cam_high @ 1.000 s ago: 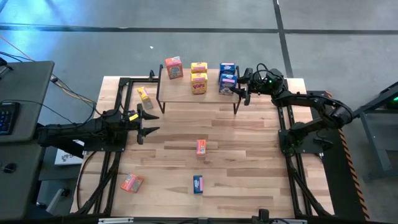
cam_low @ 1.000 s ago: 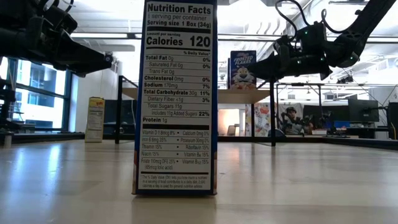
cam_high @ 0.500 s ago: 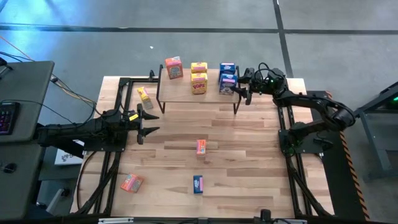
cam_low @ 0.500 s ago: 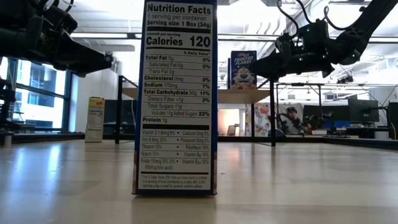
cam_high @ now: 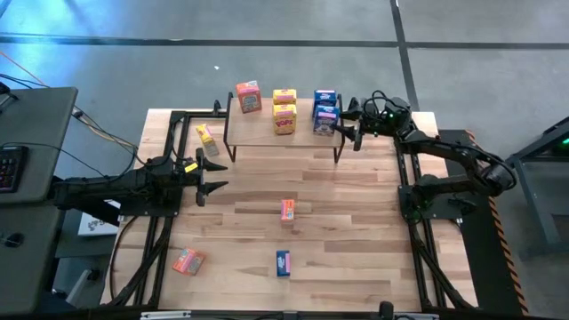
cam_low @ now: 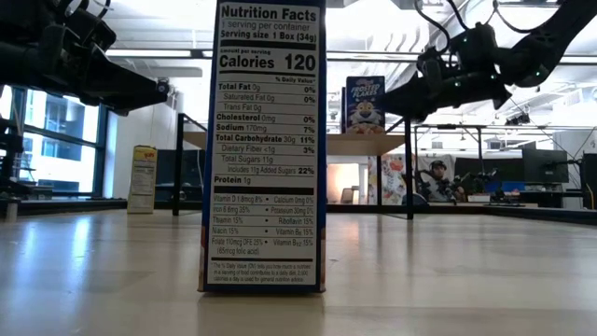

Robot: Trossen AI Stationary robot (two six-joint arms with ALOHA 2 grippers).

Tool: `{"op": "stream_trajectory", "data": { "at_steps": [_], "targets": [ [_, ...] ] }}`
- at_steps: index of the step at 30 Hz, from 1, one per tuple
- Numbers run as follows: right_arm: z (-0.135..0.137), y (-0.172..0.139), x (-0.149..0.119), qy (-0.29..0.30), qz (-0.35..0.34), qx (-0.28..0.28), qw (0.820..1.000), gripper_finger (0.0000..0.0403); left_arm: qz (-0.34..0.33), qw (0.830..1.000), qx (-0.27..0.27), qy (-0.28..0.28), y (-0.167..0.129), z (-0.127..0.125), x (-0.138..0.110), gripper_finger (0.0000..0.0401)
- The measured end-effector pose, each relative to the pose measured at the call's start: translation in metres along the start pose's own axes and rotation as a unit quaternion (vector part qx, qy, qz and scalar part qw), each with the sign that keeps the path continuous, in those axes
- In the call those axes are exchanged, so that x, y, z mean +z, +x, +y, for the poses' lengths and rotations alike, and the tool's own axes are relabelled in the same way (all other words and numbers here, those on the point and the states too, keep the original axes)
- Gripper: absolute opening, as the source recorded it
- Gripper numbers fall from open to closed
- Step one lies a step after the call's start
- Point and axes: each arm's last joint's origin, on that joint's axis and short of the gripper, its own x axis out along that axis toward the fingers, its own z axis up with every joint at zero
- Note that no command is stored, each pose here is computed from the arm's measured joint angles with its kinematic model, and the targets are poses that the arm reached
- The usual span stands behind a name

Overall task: Stack cereal on shelf
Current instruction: Put the top blue cereal box on the shelf aligned with the other blue cereal box

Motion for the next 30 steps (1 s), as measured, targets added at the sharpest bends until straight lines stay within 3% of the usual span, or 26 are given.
{"op": "stream_trajectory", "data": {
  "at_steps": [10,22,30],
  "targets": [
    [0.013,-0.004,-0.001,0.030,0.046,-0.010,0.998,0.0232,0.000,1.000,0.000,0.000,0.000,0.000,0.000,0.0218],
    [0.023,0.003,0.000,0.020,0.049,-0.036,0.998,0.0232,0.000,1.000,0.000,0.000,0.000,0.000,0.000,0.0218],
    [0.028,-0.001,-0.001,0.067,0.071,-0.031,0.995,0.0232,0.000,1.000,0.000,0.000,0.000,0.000,0.000,0.0218]
  ]
}}
